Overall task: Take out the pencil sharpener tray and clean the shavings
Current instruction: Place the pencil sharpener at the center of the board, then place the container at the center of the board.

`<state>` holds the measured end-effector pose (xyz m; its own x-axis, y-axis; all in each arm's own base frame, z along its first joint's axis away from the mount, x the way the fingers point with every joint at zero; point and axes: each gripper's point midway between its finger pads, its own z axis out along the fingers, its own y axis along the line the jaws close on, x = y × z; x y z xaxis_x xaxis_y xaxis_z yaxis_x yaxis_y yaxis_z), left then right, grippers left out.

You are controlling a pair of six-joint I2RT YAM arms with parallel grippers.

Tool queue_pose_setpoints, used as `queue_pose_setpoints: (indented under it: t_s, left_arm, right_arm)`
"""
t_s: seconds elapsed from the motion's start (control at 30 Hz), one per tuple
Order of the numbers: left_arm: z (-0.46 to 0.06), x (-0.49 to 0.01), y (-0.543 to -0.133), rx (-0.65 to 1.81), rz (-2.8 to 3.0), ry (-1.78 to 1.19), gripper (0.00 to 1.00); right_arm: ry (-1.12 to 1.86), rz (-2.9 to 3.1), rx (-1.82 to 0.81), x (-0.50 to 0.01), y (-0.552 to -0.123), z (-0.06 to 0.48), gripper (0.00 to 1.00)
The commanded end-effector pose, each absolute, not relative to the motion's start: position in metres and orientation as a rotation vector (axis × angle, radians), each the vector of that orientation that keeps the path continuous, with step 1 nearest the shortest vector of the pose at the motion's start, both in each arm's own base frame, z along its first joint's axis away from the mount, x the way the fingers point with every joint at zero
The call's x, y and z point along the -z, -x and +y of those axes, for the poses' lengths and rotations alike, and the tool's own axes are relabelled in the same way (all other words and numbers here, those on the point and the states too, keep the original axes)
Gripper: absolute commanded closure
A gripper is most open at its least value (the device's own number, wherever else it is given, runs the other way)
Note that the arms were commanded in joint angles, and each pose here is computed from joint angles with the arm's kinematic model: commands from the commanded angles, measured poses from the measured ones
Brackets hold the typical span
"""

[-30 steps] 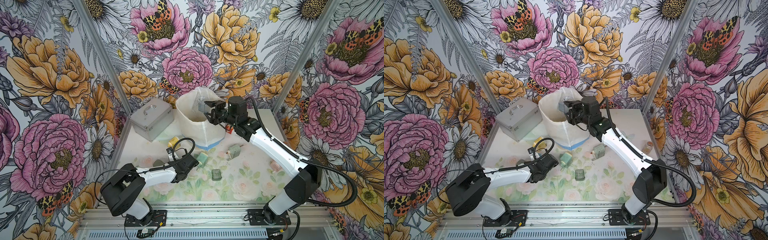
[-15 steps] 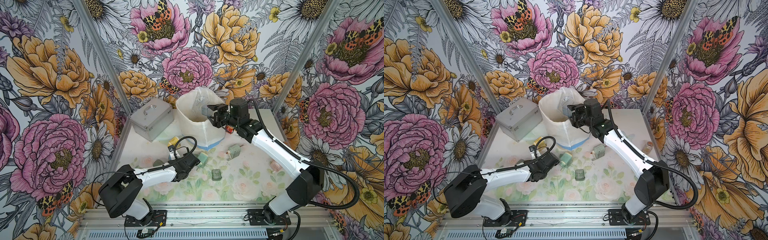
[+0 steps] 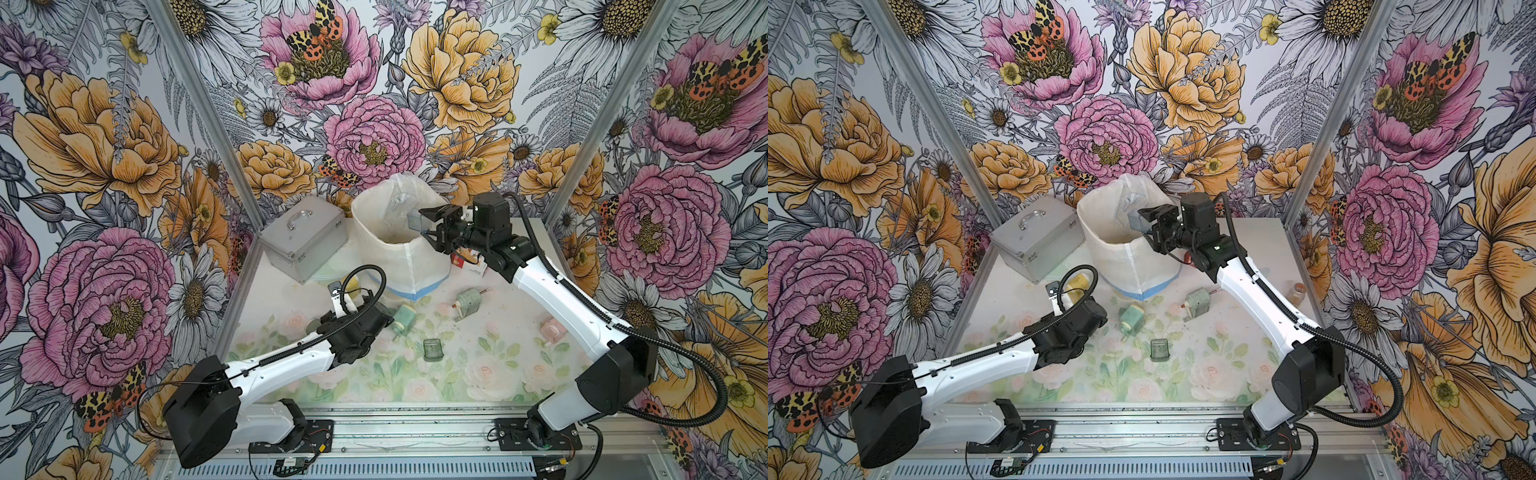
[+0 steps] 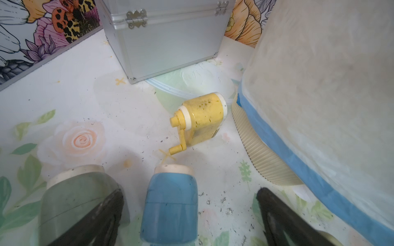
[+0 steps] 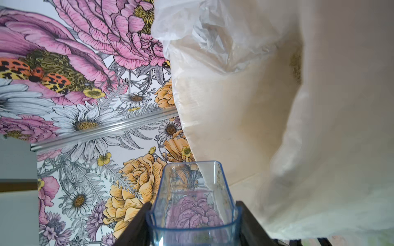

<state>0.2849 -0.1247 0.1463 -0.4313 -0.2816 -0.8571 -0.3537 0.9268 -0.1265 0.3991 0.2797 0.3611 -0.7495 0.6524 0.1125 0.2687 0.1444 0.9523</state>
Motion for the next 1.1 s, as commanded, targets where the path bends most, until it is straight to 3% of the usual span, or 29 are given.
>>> queue_pose_setpoints:
  t_s: [0.0,0.27,0.6,1.07]
  left_arm:
    - [-0.115,-0.163,-0.287,-0.176,2.011,0.364,0.01]
    - [-0.082,-0.181,-0.293,-0.211,1.966,0.447,0.01]
    - [-0.06,-0.189,-0.304,-0.163,1.956,0.462,0.01]
    - [-0.093,-0.197,-0.34,-0.048,1.939,0.181,0.01]
  right_arm:
    - [-0.605,2.118,-1.669,-0.386,-0.389,0.288,0.71]
    - [-0.227,2.16,-1.564,-0.394,-0.375,0.294,0.71]
    - [0.085,2.248,-1.11,-0.387,-0.366,0.264,0.72]
    - [0.288,2.228,-0.676,-0.374,-0.357,0.226,0.72]
